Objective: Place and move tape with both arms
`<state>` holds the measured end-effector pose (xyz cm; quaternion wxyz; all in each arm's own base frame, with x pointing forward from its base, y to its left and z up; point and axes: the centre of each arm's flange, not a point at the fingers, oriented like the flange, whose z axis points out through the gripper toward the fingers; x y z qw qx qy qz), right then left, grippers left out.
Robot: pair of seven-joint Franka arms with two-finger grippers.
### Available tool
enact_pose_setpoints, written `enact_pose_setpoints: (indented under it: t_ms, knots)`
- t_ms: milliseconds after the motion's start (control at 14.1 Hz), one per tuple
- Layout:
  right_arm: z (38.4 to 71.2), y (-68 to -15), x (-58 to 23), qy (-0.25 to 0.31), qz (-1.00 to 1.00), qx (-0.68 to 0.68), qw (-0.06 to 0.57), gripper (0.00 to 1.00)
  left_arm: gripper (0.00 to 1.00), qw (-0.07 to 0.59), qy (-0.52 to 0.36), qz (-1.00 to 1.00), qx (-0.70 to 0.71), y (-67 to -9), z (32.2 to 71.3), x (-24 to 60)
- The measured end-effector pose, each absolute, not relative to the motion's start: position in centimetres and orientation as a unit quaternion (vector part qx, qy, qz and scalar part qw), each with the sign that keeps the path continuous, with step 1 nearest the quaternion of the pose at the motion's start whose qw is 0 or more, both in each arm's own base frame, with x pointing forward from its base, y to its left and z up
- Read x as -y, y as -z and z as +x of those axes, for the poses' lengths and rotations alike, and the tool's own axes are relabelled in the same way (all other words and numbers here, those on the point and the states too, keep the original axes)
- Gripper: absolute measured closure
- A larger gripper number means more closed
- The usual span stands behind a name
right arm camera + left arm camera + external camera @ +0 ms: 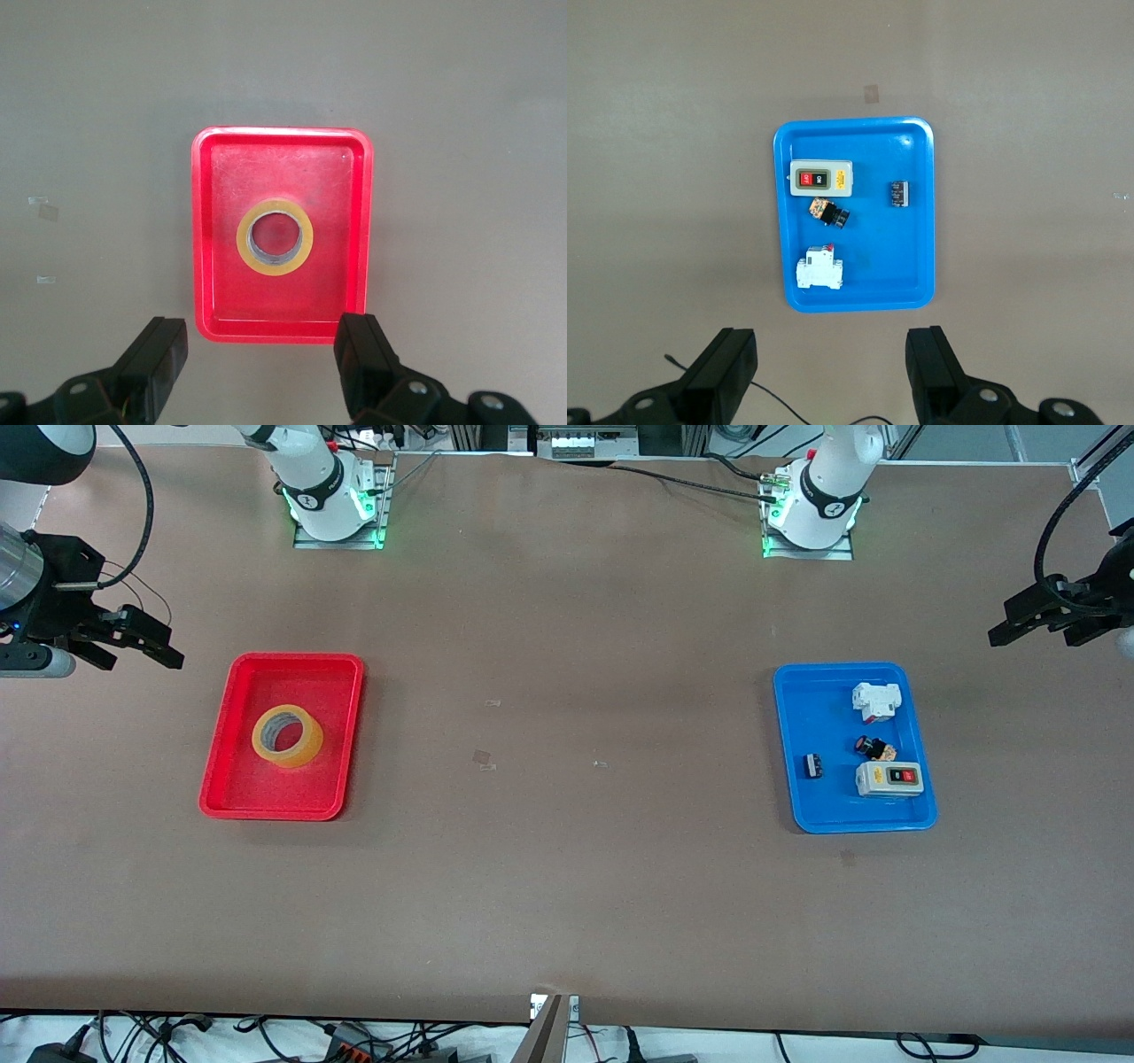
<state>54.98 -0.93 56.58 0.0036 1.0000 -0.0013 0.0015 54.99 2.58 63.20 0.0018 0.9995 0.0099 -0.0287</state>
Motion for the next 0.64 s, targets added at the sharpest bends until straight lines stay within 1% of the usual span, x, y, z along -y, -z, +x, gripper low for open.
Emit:
enact_pose_setpoints:
  t_ms: [639]
  knots:
    - [53.85,-57.21,0.83,0.018,1.000,0.000,0.003,0.00,0.00,0.002,0.029,1.000,-0.010,-63.20,54.99,-2.52]
